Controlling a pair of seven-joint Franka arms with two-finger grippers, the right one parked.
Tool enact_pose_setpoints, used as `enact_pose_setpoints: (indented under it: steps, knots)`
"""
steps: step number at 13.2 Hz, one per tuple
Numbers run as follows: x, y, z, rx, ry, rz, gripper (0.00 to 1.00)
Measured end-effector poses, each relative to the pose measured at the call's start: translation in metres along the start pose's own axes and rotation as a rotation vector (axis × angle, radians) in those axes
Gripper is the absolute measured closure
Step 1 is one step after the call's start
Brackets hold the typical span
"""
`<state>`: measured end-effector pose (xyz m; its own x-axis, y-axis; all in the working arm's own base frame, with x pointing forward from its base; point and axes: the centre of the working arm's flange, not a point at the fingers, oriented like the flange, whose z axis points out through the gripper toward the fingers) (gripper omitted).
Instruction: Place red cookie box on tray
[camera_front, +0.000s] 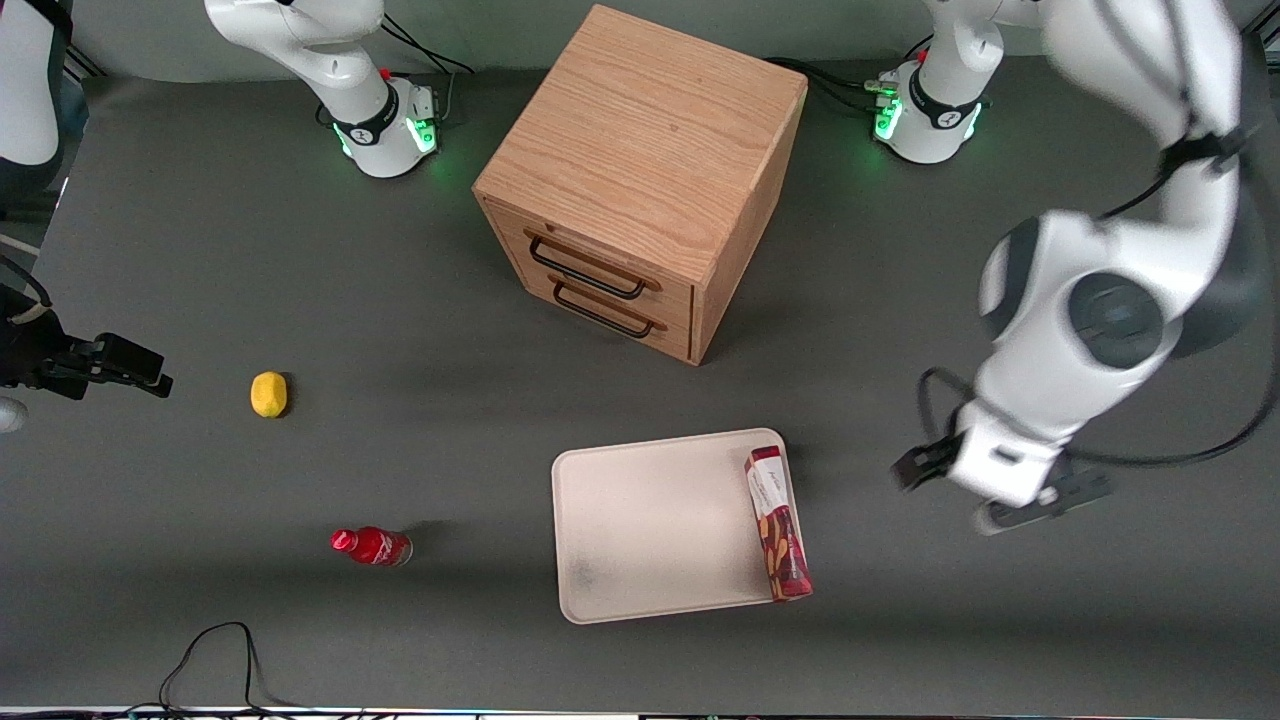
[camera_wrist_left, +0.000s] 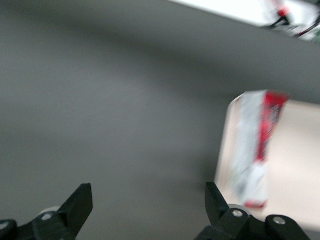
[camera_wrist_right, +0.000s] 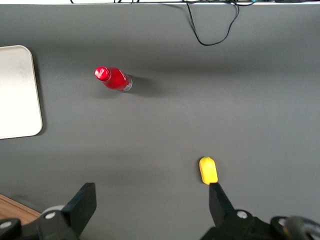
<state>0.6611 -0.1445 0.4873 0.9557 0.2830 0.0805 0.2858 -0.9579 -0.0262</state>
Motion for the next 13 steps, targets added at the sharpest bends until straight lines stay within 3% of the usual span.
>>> enact_pose_setpoints:
  steps: [3, 7, 13]
  knots:
    - [-0.015, -0.101, -0.081, 0.024, -0.064, 0.08, 0.0]
    - [-0.041, -0.192, -0.124, -0.017, -0.046, 0.118, 0.0]
    - [-0.052, -0.194, -0.111, -0.029, -0.032, 0.233, 0.0]
